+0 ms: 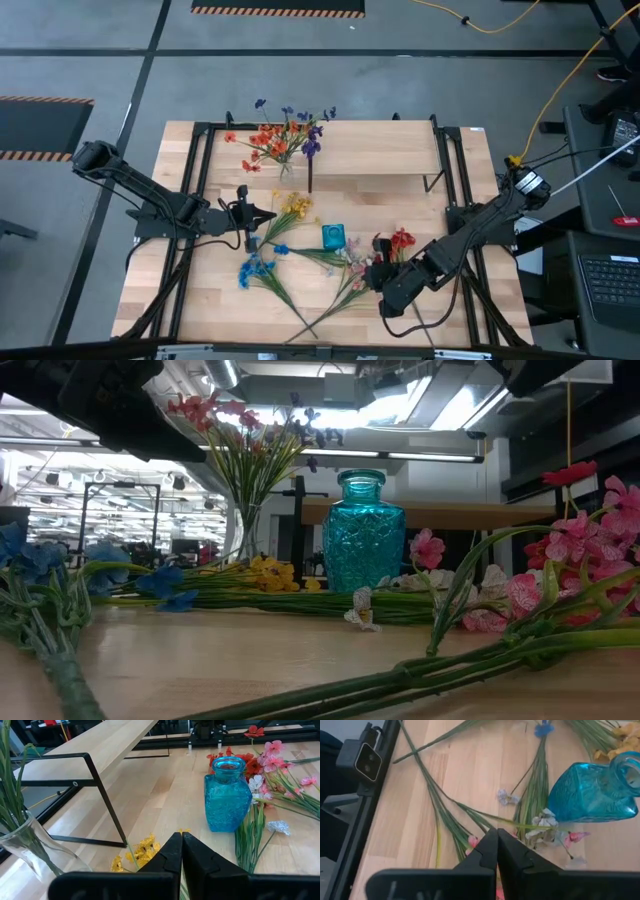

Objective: Pick and place flowers into a vace then onto a shelf
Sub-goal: Put the red flowers into the transparent vase

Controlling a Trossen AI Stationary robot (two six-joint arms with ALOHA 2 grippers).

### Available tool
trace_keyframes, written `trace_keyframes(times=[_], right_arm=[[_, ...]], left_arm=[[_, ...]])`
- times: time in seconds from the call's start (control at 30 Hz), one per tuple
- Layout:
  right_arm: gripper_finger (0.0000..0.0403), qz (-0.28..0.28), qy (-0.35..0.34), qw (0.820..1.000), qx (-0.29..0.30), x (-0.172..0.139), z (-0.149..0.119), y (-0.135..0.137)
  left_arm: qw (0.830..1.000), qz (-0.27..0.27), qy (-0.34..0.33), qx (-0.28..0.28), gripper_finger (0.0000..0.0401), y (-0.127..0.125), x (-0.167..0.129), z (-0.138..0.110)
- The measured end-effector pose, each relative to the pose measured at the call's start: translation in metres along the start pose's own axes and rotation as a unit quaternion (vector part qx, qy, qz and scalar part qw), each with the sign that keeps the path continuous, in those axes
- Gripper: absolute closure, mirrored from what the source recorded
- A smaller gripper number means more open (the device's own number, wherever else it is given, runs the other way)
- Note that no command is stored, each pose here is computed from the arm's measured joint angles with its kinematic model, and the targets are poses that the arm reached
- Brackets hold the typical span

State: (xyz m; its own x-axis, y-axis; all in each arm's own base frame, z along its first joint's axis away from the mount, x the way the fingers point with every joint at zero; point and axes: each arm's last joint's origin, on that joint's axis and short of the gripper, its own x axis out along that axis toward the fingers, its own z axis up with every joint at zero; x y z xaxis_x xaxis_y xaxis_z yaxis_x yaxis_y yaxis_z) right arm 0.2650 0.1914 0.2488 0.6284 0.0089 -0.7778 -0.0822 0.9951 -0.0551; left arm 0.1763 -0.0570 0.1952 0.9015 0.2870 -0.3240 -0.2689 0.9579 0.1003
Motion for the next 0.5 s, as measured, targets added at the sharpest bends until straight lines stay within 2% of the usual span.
trace_keyframes(times=[0.33,0.5], right_arm=[[0.0381,-0.002,0.004,1.0,-0.002,-0.0001,-0.0009,-0.0005],[0.038,0.002,0.041,0.999,0.008,-0.0006,-0.007,-0.0023]], left_arm=[[1.0,0.0,0.0,0.0,0.0395,0.0,0.0,0.0],[1.0,0.0,0.0,0.0,0.0397,0.0,0.0,0.0]])
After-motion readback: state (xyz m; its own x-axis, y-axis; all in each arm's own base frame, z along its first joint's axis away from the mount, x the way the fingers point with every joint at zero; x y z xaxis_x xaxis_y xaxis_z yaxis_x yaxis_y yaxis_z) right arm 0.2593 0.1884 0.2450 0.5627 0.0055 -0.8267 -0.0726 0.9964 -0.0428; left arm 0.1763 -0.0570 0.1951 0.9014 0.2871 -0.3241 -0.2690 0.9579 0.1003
